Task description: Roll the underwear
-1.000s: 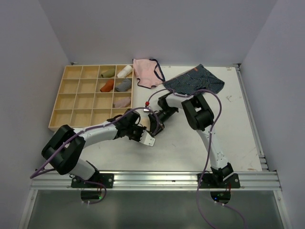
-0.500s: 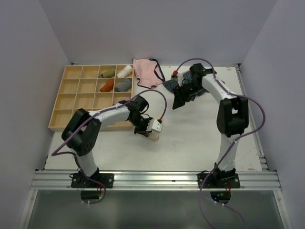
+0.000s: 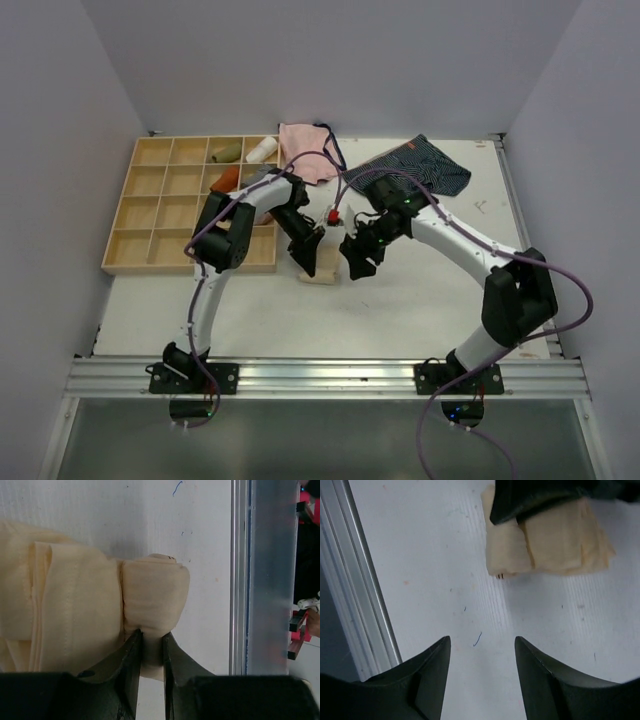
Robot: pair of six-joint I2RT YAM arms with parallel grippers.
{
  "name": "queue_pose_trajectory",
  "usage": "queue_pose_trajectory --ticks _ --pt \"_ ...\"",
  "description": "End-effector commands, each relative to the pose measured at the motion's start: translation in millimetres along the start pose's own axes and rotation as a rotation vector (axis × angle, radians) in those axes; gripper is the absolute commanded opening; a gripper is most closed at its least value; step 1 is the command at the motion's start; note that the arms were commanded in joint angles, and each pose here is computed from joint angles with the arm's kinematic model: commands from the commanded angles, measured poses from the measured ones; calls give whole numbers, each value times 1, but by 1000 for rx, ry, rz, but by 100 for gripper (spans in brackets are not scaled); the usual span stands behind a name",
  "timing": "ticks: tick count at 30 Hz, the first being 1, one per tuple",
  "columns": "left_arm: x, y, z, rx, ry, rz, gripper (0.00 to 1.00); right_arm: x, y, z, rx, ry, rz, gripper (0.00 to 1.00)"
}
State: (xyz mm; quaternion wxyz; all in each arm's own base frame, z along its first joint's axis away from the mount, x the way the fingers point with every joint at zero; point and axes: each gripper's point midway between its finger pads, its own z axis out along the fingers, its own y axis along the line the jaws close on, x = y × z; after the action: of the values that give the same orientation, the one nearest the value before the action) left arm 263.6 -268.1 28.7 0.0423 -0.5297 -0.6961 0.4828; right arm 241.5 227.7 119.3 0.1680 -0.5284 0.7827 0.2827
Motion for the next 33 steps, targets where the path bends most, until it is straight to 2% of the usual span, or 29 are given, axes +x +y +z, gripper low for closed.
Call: queue_pose_trajectory --ticks 1,4,6,14,23,26,27,29,30,33 --pt "65 67 13 -111 254 -6 25 -25 -9 23 94 28 -233 59" --pt "71 70 18 -102 265 -36 27 -35 -7 53 82 69 -304 61" --pt "72 70 21 -94 260 -53 29 -40 -10 71 73 80 -326 70" --pt "72 74 24 -92 250 -68 32 -37 -10 117 103 110 -432 69" --pt "64 74 19 -109 213 -70 33 -8 -15 145 69 190 -438 46" --pt "65 76 19 -116 219 -63 34 -4 -12 151 46 212 -441 24" --pt "64 76 17 -120 216 -60 34 -2 -10 152 34 225 -439 12" --pt "56 78 13 -135 183 -37 39 3 -2 149 -14 256 -426 2" --pt "47 76 5 -162 157 -15 44 6 1 148 -31 263 -423 0" --pt "13 78 -26 -269 71 51 51 13 17 140 -101 279 -399 0"
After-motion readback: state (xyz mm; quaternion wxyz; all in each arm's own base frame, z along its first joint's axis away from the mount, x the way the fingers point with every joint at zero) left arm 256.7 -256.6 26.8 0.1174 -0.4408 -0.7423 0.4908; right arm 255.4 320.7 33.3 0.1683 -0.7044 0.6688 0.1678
